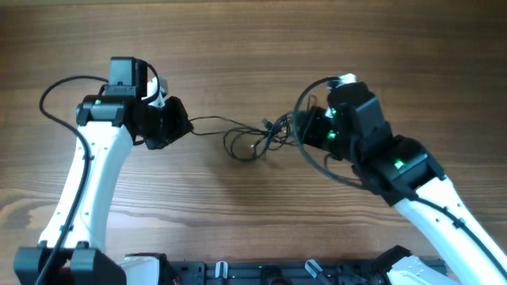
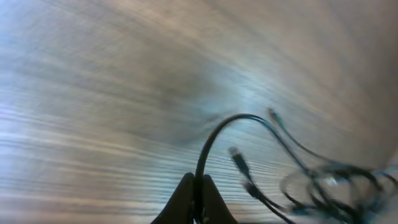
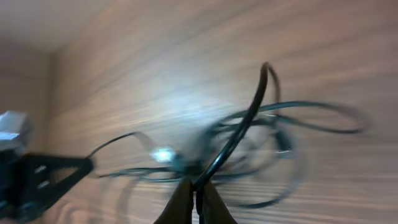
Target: Untangle cables
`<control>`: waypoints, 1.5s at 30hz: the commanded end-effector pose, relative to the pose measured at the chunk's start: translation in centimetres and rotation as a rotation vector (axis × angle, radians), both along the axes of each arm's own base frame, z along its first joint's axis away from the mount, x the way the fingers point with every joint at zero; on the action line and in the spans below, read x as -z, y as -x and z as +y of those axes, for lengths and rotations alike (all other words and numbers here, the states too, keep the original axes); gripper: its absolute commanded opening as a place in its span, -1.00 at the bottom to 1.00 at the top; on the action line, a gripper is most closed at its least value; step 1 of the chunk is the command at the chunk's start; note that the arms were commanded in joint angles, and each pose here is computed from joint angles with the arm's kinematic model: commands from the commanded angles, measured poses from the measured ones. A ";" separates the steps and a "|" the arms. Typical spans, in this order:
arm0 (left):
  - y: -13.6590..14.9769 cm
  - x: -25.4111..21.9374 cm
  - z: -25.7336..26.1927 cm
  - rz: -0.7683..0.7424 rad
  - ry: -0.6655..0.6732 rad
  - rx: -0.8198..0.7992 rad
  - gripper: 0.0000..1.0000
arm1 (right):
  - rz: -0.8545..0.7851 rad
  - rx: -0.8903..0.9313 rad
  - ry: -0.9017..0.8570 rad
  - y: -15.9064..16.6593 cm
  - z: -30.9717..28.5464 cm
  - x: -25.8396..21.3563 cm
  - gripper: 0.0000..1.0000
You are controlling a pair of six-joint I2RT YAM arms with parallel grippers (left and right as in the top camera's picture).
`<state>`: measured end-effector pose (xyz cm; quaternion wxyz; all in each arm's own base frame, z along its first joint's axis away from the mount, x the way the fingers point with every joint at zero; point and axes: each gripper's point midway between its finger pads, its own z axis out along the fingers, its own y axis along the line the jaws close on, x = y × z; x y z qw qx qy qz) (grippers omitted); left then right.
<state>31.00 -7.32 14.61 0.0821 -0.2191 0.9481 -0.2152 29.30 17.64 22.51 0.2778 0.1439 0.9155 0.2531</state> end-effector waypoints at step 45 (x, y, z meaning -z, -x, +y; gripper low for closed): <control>-0.4 2.4 3.3 0.073 -0.158 -0.132 -0.92 | 0.314 -0.315 -0.165 -1.9 12.8 13.3 0.03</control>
